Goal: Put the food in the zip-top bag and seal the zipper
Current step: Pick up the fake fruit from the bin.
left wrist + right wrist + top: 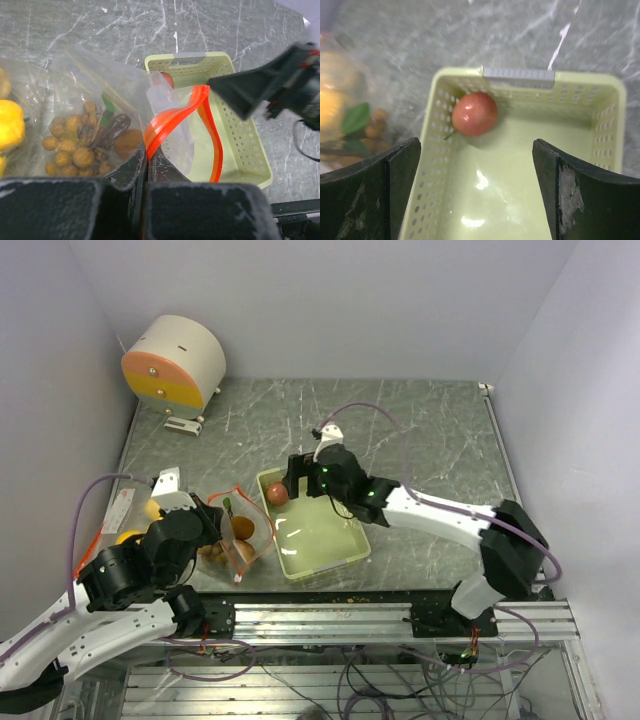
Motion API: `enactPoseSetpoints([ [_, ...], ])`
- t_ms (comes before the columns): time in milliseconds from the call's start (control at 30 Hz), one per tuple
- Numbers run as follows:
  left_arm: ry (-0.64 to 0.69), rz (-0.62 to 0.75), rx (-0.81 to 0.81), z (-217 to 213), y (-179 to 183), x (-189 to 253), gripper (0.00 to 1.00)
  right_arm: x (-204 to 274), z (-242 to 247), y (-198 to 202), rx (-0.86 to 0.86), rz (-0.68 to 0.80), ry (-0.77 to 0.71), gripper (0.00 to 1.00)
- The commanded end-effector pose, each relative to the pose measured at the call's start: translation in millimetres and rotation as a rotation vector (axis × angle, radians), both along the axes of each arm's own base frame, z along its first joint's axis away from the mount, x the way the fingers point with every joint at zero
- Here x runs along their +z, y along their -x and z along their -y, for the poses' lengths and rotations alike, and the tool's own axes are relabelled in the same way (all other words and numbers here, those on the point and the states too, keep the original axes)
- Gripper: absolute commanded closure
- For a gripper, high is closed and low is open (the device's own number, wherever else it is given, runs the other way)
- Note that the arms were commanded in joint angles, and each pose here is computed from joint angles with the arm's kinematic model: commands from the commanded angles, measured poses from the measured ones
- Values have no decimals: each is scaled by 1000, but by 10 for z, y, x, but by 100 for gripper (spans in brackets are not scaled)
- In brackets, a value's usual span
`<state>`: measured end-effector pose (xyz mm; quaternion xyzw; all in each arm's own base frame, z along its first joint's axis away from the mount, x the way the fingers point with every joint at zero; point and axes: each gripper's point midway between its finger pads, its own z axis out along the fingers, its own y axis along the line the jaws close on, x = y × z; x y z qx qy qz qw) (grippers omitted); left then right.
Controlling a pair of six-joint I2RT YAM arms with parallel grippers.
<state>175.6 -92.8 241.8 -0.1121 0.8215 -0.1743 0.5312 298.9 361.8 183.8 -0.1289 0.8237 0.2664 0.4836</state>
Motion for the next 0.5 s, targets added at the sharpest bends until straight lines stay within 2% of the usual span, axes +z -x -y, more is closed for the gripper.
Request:
enactPoseSetpoints([
  [0, 26, 24, 22, -96, 28, 149, 93, -326, -158, -49, -2, -91, 61, 8],
  [233, 14, 14, 7, -49, 18, 108, 93, -676, -363, -188, -28, -142, 60, 18],
  [467, 11, 11, -3, -25, 19, 101, 93, -1033, -546, -319, -50, -185, 61, 20],
])
